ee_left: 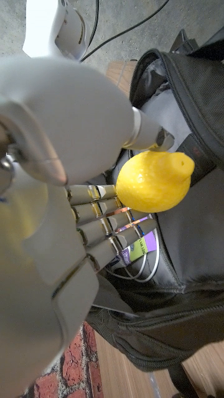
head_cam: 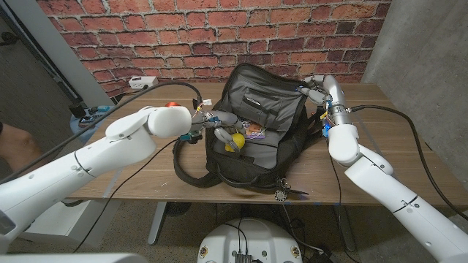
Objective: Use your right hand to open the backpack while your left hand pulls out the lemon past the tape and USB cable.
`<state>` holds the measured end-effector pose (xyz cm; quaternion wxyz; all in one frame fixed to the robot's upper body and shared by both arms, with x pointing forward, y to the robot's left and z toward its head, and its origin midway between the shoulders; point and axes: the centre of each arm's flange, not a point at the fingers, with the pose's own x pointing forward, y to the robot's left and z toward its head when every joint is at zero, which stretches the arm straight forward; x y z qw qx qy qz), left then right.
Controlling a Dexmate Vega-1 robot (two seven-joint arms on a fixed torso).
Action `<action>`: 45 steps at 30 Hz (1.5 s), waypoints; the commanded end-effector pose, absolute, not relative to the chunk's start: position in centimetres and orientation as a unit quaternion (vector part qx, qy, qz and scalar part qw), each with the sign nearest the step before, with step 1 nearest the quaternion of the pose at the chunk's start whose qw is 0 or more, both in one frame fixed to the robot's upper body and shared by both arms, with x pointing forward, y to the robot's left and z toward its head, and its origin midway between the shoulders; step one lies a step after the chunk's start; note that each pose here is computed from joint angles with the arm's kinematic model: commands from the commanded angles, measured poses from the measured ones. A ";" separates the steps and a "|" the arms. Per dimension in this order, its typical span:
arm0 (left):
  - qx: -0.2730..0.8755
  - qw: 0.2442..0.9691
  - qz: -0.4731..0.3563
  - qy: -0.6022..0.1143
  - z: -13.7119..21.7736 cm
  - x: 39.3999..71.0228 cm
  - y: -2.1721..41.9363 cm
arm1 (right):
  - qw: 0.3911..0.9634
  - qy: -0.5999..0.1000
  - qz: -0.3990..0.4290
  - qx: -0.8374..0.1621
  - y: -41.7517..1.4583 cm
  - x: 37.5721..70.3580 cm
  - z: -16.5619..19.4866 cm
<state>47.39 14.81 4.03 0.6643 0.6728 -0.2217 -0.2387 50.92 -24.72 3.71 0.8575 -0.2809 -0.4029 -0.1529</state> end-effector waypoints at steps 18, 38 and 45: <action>0.661 0.689 -0.209 -0.212 3.6 43.4 17.9 | 0.856 -0.403 -0.153 -0.285 -24.7 51.1 4.1; 0.639 0.720 -0.170 -0.208 4.7 41.7 20.5 | 0.857 -0.399 -0.149 -0.290 -24.7 51.6 4.1; 0.632 0.732 -0.151 -0.206 4.4 40.8 21.6 | 0.857 -0.400 -0.149 -0.290 -24.6 51.5 4.0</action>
